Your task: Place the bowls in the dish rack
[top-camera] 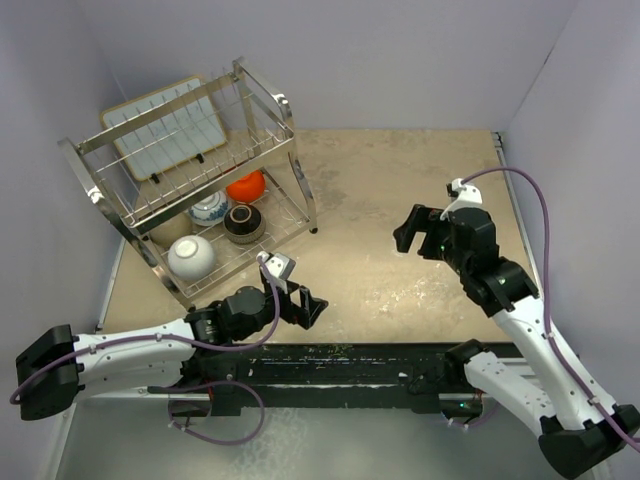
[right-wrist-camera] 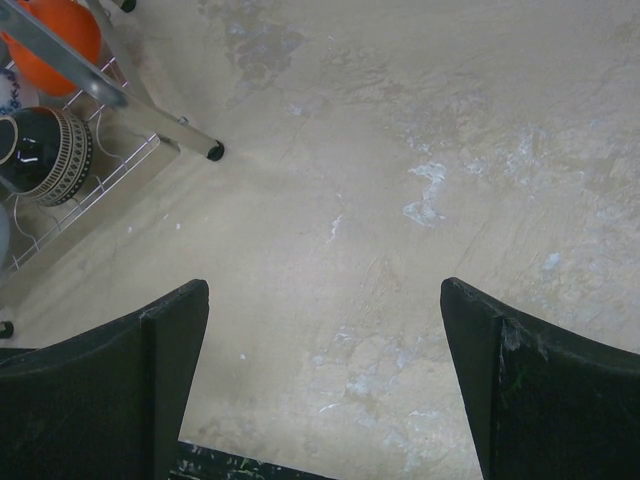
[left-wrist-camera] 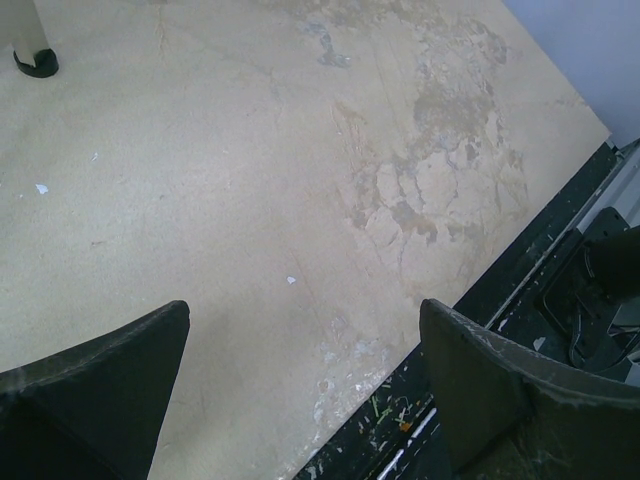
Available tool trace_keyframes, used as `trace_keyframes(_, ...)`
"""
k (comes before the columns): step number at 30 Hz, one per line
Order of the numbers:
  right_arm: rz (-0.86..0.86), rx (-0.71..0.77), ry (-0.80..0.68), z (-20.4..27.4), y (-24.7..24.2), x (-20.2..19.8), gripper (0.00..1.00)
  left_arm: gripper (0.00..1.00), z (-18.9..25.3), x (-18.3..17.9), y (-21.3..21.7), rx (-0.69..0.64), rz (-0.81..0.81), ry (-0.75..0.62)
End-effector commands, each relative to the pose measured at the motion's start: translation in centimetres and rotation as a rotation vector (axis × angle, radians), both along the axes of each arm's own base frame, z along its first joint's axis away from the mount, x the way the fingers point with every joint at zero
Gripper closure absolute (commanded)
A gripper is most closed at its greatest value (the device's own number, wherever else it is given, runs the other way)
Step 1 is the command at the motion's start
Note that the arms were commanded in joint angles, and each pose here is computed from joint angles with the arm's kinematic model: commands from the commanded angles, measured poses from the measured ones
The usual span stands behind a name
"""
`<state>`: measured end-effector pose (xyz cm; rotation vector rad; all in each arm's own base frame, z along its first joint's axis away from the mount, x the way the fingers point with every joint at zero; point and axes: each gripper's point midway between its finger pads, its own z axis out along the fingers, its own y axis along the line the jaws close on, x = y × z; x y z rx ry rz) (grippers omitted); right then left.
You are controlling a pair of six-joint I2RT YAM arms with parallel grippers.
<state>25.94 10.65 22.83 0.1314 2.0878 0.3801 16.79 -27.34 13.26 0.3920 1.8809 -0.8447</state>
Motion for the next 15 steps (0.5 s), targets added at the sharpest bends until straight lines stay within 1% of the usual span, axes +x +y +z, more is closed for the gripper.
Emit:
trace_keyframes(1,-0.033,0.003,-0.04,0.69,-0.51,0.47,0.01,0.01,0.66,0.21,-0.29,-0.033,0.012,-0.008)
trace_keyframes(6,-0.031,-0.005,-0.019,-0.06,-0.44,0.58,0.01,0.01,0.66,0.25,-0.4,-0.032,0.012,-0.006)
trace_keyframes(15,-0.015,-0.04,-0.026,-0.16,-0.64,0.55,0.01,0.01,0.72,0.46,-0.34,-0.023,0.024,-0.006)
